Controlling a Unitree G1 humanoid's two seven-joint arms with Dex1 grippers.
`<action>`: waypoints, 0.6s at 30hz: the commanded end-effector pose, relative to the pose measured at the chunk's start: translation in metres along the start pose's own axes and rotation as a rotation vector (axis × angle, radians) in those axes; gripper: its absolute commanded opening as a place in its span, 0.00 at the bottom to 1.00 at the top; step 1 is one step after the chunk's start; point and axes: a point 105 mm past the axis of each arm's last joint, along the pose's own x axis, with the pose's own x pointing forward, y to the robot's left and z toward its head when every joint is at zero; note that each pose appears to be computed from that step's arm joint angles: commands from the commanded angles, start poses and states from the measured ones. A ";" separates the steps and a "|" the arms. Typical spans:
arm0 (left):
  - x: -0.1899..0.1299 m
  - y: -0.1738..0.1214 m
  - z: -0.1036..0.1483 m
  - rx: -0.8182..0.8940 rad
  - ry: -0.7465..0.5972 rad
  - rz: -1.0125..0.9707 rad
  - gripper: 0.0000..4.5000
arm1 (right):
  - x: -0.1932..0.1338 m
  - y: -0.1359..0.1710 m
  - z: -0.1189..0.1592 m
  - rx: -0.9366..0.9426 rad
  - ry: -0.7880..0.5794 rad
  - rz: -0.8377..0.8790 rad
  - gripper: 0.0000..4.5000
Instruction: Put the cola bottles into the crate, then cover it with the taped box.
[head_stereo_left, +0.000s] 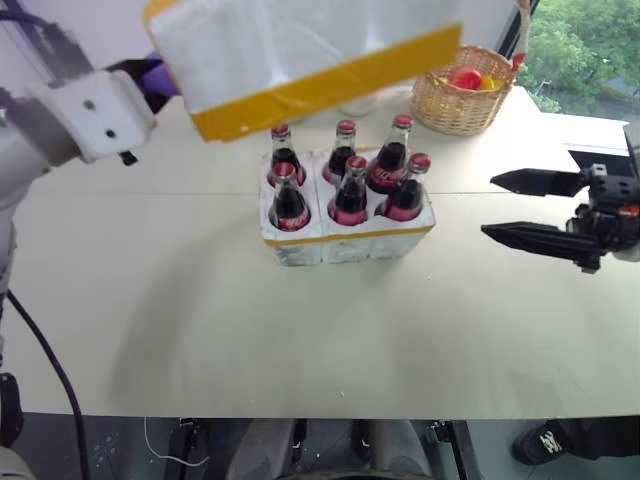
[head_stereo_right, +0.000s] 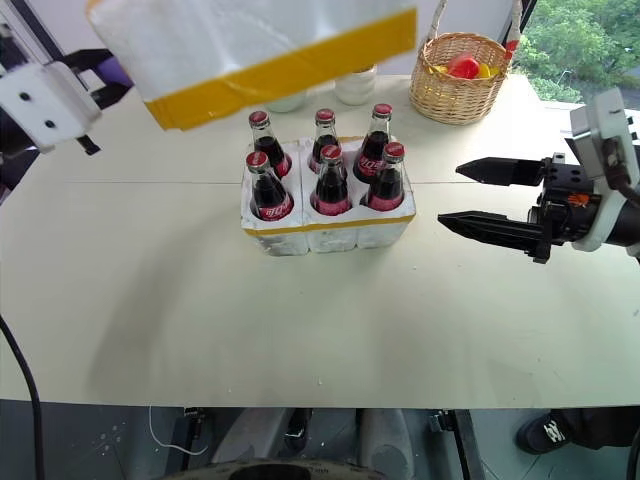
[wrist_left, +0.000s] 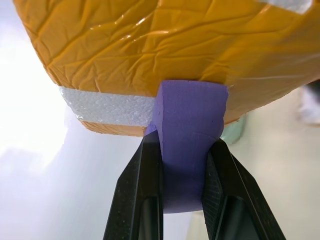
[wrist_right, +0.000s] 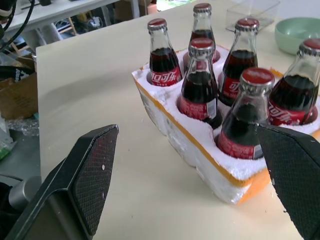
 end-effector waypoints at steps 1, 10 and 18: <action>0.001 -0.004 0.010 0.068 -0.019 -0.053 0.16 | -0.005 -0.001 0.011 -0.053 -0.048 -0.027 1.00; 0.008 -0.058 0.000 0.276 -0.009 -0.244 0.16 | -0.003 -0.002 0.009 -0.056 -0.060 -0.038 1.00; 0.019 -0.077 -0.003 0.291 0.004 -0.204 0.40 | -0.002 -0.002 0.008 -0.059 -0.071 -0.045 1.00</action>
